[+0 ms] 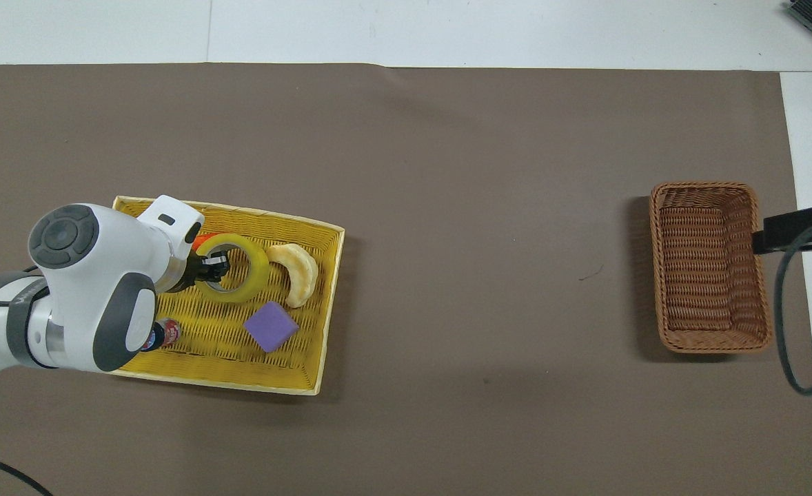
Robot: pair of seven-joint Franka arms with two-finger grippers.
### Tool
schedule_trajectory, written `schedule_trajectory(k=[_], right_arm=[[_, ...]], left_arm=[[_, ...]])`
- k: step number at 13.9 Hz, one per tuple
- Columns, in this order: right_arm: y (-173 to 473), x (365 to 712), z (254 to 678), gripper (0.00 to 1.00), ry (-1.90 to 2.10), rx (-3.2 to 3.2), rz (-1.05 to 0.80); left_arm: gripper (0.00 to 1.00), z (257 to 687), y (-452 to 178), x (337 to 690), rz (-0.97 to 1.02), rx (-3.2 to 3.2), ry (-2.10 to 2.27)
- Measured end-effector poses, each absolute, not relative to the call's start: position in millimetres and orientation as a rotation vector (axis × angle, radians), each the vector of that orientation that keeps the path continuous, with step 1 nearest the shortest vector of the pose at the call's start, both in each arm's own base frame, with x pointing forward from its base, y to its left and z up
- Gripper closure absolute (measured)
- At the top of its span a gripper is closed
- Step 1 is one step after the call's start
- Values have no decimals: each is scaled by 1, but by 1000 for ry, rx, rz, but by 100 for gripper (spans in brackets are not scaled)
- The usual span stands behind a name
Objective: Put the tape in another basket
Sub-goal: 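Reach the left gripper over the yellow tray to the tape roll, then grasp the tape roll with the left gripper while the right gripper advances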
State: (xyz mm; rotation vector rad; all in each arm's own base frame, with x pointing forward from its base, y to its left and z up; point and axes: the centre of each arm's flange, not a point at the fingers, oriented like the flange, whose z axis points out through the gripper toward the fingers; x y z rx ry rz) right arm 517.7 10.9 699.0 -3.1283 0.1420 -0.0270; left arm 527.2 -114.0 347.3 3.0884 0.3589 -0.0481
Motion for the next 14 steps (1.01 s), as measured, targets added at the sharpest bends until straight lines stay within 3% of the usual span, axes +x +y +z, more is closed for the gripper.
schedule_trajectory(k=[9, 14], right_arm=[[15, 516, 693, 0, 132, -3112, -1], [70, 530, 664, 0, 45, -2999, -60]], left_arm=[[78, 472, -115, 552, -183, 3109, 279], [78, 523, -106, 549, -265, 3093, 120]])
